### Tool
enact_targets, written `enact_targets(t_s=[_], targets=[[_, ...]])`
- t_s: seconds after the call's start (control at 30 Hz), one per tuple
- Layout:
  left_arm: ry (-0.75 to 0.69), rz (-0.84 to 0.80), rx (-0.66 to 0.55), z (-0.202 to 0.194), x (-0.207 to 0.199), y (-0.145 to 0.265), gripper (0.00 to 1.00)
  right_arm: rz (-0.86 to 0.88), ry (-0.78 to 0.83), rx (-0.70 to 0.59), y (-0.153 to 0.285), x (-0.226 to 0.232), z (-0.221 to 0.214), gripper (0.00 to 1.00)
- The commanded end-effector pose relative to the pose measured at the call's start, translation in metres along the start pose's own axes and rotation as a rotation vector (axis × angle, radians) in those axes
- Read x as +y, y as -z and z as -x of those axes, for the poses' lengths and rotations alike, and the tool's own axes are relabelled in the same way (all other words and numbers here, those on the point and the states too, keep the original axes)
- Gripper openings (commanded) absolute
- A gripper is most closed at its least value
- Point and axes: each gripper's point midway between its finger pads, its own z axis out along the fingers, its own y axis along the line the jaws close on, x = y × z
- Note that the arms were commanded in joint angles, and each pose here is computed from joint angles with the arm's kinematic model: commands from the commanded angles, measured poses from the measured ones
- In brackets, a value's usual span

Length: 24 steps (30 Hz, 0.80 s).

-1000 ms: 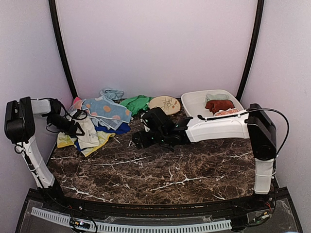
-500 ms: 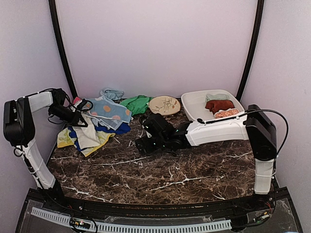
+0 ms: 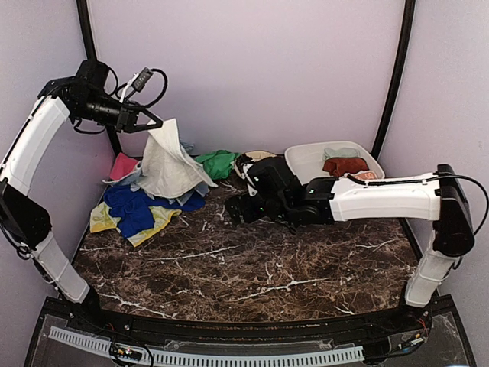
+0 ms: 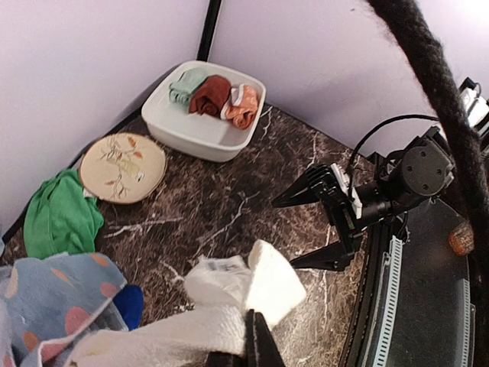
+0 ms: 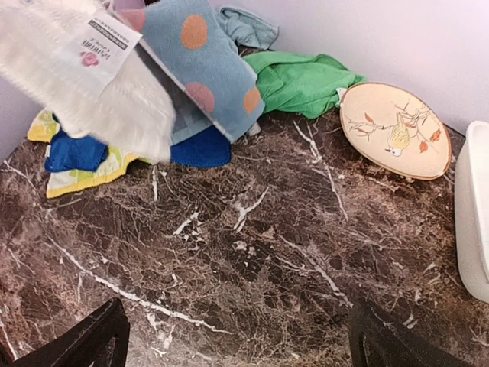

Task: Roll the towels
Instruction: Pick up the towel from the towel pile, then place the towel at the center of the board.

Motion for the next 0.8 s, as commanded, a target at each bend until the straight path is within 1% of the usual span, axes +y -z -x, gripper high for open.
enact_targets(t_s=[0.0, 0.17, 0.27, 0.33, 0.4, 0.47, 0.53, 0.6, 0.67, 0.73, 0.77], targets=[[-0.031, -0.095, -0.053, 0.028, -0.056, 0.013, 0.0, -0.023, -0.014, -0.093, 0.027, -0.012, 0.021, 1.0], [-0.084, -0.158, -0.083, 0.04, -0.088, 0.014, 0.0, -0.052, -0.054, -0.168, 0.059, -0.032, 0.036, 1.0], [-0.109, -0.211, -0.123, 0.052, -0.107, 0.019, 0.0, -0.084, -0.085, -0.193, 0.073, -0.05, 0.04, 1.0], [-0.15, -0.203, -0.17, 0.066, -0.115, 0.029, 0.0, -0.101, -0.098, -0.177, 0.074, -0.063, 0.031, 1.0], [-0.209, -0.092, -0.227, 0.084, -0.108, 0.039, 0.0, -0.114, -0.107, -0.167, 0.075, -0.071, 0.027, 1.0], [-0.265, 0.104, -0.28, 0.101, -0.084, 0.048, 0.0, -0.12, -0.116, -0.158, 0.074, -0.075, 0.024, 1.0], [-0.302, 0.346, -0.307, 0.113, -0.049, 0.062, 0.0, -0.122, -0.118, -0.142, 0.069, -0.076, 0.02, 1.0], [-0.363, 0.472, -0.353, 0.123, -0.036, 0.076, 0.0, -0.127, -0.12, -0.121, 0.062, -0.077, 0.015, 1.0], [-0.417, 0.484, -0.395, 0.127, -0.044, 0.083, 0.0, -0.12, -0.118, -0.101, 0.055, -0.075, 0.008, 1.0], [-0.431, 0.408, -0.407, 0.128, -0.063, 0.084, 0.0, -0.119, -0.118, -0.072, 0.046, -0.074, 0.0, 1.0], [-0.413, 0.356, -0.401, 0.127, -0.07, 0.081, 0.0, -0.124, -0.118, -0.059, 0.042, -0.075, -0.004, 1.0]])
